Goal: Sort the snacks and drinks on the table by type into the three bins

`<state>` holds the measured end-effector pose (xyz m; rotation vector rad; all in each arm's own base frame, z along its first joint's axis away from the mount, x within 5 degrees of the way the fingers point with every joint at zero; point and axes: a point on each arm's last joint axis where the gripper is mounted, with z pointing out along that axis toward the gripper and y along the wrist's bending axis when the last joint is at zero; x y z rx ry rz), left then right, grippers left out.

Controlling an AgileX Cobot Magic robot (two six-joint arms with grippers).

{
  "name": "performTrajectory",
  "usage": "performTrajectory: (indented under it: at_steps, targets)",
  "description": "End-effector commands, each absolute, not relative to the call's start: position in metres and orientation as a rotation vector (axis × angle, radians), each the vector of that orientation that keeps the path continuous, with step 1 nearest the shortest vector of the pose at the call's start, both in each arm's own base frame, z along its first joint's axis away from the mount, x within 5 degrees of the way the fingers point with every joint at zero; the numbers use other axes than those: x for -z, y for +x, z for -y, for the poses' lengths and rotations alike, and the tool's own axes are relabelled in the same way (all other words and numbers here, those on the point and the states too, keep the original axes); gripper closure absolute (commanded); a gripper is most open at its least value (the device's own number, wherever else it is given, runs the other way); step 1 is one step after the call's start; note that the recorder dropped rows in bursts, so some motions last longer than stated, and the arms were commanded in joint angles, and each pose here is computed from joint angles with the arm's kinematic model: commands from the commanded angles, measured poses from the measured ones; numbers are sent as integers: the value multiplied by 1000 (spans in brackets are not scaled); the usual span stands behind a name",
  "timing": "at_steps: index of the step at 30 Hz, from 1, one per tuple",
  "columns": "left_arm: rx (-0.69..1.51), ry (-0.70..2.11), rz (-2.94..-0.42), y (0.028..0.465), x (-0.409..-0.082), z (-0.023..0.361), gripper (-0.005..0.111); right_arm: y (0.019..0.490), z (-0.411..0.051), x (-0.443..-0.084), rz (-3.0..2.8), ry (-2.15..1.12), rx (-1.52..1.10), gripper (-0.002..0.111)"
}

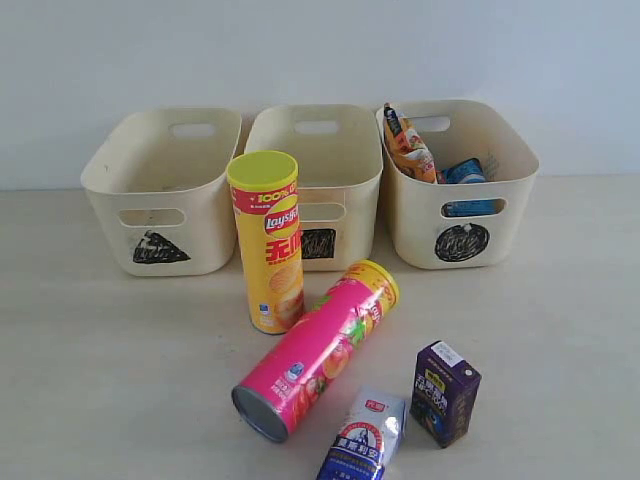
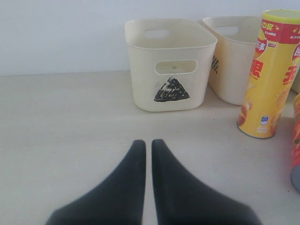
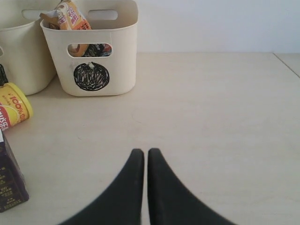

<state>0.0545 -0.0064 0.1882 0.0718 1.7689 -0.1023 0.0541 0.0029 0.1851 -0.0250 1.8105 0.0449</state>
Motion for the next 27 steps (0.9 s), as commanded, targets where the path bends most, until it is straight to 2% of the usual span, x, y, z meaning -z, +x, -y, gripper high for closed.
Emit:
performTrajectory:
  at_steps: [1, 12, 27]
  targets:
    - [110, 60, -1761, 54, -188, 6, 103, 54, -3, -184, -1806, -33, -34, 108]
    - [101, 68, -1742, 55, -190, 6, 103, 54, -3, -184, -1806, -33, -34, 108]
    - [341, -166, -1202, 51, -238, 1, 103, 54, -3, -184, -1806, -29, -38, 108]
